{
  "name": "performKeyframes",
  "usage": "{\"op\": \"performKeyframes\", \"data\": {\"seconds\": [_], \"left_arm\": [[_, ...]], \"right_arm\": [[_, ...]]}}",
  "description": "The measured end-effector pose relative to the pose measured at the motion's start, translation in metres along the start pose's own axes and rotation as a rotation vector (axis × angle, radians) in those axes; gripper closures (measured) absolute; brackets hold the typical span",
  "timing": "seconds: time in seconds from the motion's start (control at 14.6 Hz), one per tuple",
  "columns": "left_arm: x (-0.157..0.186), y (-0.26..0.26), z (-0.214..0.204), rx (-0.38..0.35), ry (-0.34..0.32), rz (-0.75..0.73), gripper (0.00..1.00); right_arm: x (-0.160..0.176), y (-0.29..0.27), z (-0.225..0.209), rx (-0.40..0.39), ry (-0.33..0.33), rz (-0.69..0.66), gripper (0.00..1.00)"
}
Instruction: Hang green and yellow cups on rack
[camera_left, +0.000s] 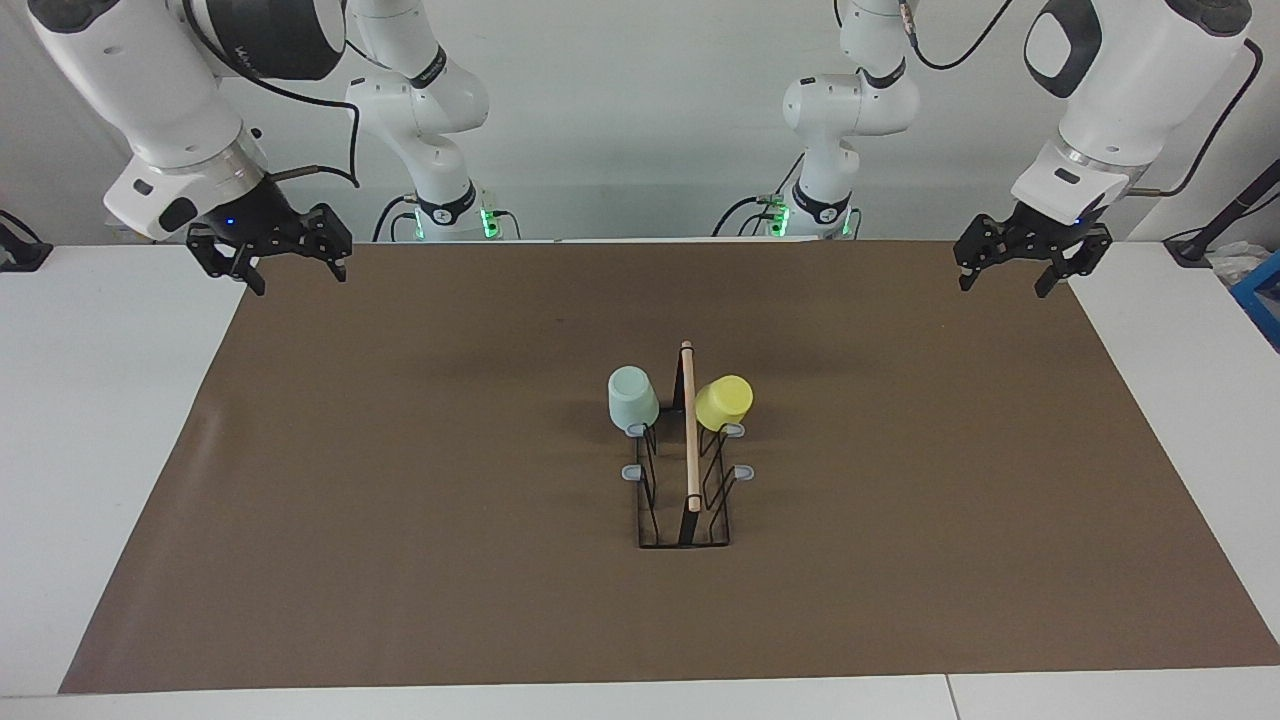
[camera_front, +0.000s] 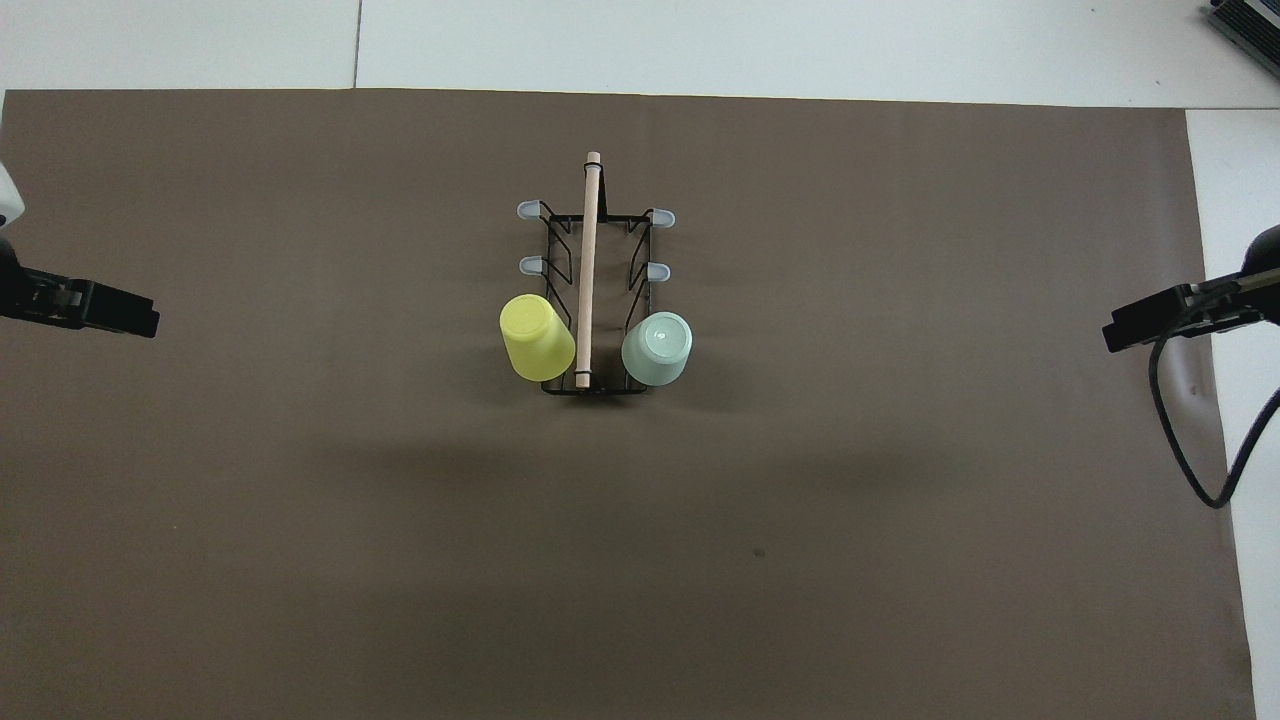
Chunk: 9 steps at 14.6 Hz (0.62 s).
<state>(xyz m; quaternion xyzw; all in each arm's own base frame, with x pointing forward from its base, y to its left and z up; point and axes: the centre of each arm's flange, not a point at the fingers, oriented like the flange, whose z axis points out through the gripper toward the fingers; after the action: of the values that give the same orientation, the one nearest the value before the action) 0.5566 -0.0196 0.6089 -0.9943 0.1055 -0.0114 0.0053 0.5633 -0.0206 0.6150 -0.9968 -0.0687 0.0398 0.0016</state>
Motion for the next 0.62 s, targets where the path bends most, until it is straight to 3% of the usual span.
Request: {"op": "performKeyframes", "data": {"seconds": [0.62], "left_arm": [[0.0000, 0.0000, -0.0001, 0.000, 0.000, 0.000, 0.00]], "right_arm": [[0.0033, 0.0070, -0.0040, -0.033, 0.038, 0.017, 0.00]]}}
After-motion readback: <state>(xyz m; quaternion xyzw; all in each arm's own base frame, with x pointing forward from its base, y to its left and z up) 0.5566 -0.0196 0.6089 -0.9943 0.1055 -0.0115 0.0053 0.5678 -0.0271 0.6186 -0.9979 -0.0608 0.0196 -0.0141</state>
